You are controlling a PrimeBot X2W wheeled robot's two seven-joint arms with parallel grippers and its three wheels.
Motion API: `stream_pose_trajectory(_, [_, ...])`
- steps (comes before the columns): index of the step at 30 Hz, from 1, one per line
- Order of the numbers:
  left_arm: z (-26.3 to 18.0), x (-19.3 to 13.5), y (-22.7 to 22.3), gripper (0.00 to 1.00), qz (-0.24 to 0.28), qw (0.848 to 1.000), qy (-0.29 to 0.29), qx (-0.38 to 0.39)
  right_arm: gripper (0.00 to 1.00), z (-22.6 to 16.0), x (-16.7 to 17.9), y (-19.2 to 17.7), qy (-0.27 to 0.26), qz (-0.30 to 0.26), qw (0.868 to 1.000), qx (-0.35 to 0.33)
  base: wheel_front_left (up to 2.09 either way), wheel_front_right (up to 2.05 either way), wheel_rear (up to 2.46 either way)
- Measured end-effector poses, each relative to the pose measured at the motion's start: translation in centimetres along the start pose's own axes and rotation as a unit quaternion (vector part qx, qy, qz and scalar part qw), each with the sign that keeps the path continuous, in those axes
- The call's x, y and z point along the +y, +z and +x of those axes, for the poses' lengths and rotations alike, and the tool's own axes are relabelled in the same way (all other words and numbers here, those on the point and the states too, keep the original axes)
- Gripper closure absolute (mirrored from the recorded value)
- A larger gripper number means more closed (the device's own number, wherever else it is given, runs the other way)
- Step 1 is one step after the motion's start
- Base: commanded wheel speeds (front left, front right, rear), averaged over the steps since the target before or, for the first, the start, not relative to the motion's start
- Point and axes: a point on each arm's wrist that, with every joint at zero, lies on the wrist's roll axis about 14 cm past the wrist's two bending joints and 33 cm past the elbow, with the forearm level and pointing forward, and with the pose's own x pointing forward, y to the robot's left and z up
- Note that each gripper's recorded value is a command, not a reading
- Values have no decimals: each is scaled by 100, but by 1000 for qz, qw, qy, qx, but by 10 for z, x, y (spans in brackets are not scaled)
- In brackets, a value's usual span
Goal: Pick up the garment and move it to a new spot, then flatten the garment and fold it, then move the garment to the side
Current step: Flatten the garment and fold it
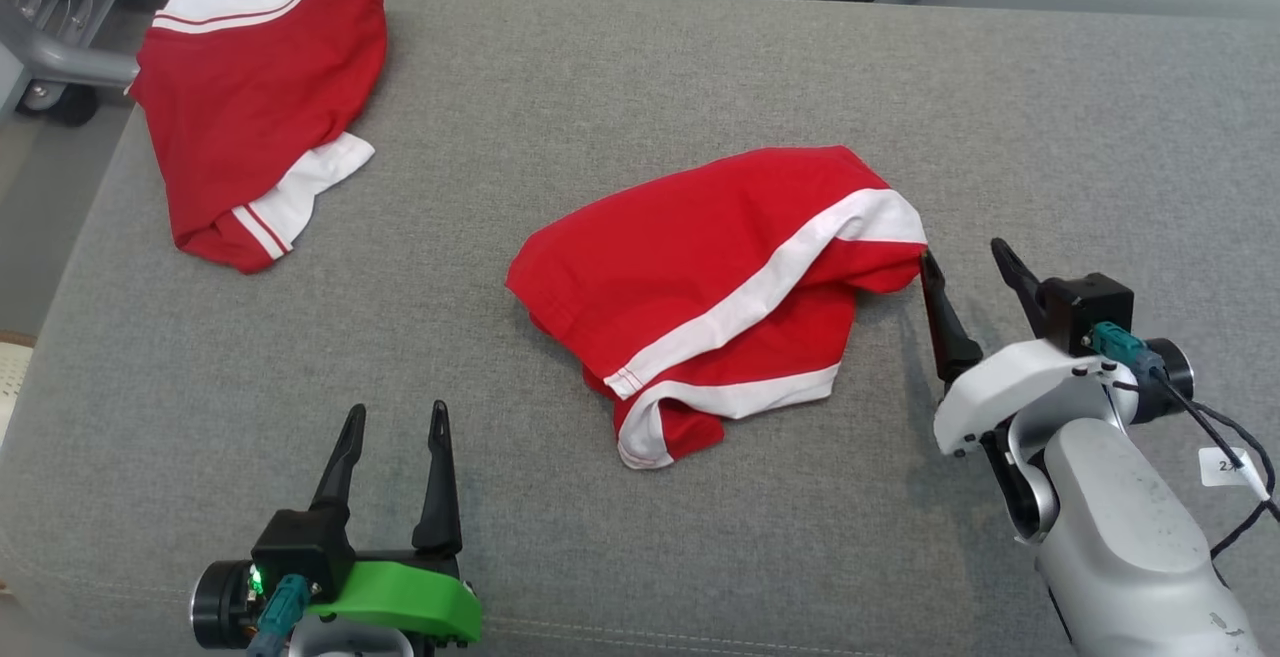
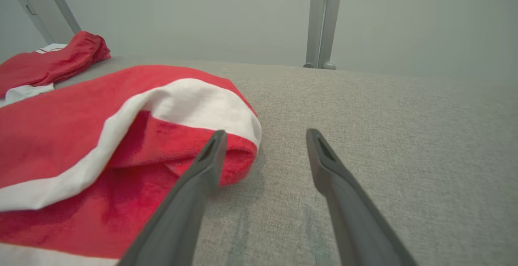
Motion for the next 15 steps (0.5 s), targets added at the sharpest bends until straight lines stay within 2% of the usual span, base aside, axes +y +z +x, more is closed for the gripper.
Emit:
stream_pose_trajectory(10, [1, 9, 0, 0, 16, 1000, 8, 1, 0, 14, 19, -38, 18, 34, 997, 66, 0, 0, 0])
stream_pose_trajectory(11, [0, 12, 0, 0, 17, 1000, 12, 1, 10, 16, 20, -41, 19, 37, 997, 72, 0, 0, 0])
stream_pose_trajectory(12, [0, 14, 0, 0, 18, 1000, 15, 2, 40, 18, 20, -42, 19, 40, 996, 74, 0, 0, 0])
stream_pose_trajectory(13, [-1, 16, 0, 0, 19, 1000, 19, 3, 57, 21, 21, -42, 20, 42, 996, 76, 0, 0, 0])
stream_pose_trajectory(15, [-2, 19, -1, 0, 19, 1000, 23, 4, 76, 24, 24, -42, 25, 46, 996, 77, 0, 0, 0])
